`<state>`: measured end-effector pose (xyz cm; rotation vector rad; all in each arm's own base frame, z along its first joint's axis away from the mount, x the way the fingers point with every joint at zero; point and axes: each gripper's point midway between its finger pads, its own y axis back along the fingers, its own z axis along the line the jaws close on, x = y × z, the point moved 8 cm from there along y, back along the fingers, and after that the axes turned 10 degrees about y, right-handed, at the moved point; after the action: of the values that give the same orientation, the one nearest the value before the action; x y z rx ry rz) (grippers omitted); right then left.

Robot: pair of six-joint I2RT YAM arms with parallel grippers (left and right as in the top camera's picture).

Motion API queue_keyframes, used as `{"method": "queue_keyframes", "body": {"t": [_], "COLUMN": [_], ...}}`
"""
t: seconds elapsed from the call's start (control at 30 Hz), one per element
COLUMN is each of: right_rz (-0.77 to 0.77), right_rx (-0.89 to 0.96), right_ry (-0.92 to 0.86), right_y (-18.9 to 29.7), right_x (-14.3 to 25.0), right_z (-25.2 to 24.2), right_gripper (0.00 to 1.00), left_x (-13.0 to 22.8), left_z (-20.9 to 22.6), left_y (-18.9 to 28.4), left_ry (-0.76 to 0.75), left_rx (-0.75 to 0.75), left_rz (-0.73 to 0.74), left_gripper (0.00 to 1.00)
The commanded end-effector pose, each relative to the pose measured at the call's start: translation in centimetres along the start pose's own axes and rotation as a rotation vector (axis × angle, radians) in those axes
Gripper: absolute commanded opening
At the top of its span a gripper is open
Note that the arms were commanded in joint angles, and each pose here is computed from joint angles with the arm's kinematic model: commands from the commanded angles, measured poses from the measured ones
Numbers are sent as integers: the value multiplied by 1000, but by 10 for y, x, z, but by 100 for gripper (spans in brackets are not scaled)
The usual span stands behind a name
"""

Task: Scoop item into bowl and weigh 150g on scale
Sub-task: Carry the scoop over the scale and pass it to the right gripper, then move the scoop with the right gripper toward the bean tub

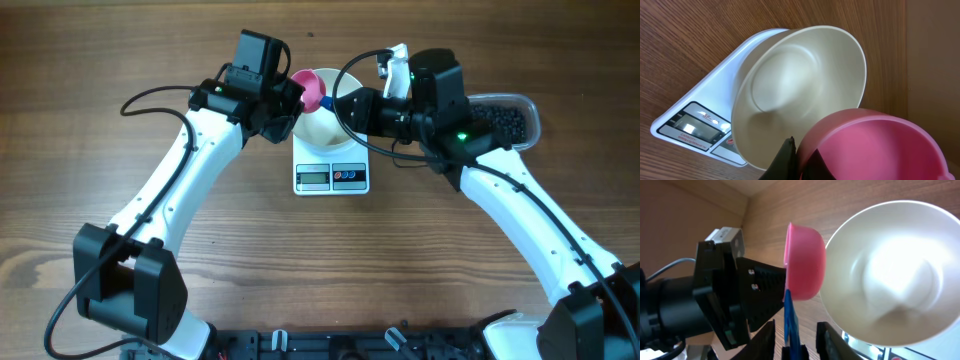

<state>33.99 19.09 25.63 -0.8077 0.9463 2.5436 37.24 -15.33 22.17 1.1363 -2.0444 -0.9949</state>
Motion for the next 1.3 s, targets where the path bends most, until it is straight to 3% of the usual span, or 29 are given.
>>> {"method": "queue_keyframes", "body": {"t": [0.0,0.17,0.37,0.43,0.5,0.57,0.63,0.67,0.77,0.8,0.9,0.97,1.1,1.27], "right_rz": [-23,-23,-23,-23,-30,-43,-70,-97,-133,-157,-214,-227,-194,-126], "right_rx": [-4,-4,-4,-4,0,16,50,86,132,159,236,283,446,593], "right_ry": [-8,-10,-30,-30,-31,-39,-44,-48,-48,-40,-6,5,-13,-46], "right_y": [-3,-3,-3,-3,-2,3,13,27,52,69,122,147,190,204], "right_x": [-6,-6,-6,-6,-8,-12,-20,-27,-36,-40,-46,-42,-21,-6], "right_z": [2,2,2,2,0,-8,-24,-40,-54,-58,-60,-62,-82,-103], "right_gripper": [27,12,4,4,4,4,4,4,4,4,4,4,4,4], "left_x": [0,0,0,0,-3,-9,-21,-31,-34,-31,-10,2,37,81], "left_z": [2,2,-1,-1,-2,-2,-3,-7,-10,-13,-16,-10,11,40], "left_y": [-2,-2,-2,-2,-2,-1,1,6,16,24,46,48,39,15], "left_ry": [9,9,6,6,6,2,-41,-192,-402,-482,-679,-697,-824,-1011], "left_rx": [-10,-10,5,5,11,12,23,41,59,73,126,101,-7,-87], "left_rz": [-11,-11,-11,-12,-33,-68,-94,-115,-134,-142,-99,-71,27,125], "left_gripper": [4,9,11,26,64,71,71,71,67,62,21,4,4,4]}}
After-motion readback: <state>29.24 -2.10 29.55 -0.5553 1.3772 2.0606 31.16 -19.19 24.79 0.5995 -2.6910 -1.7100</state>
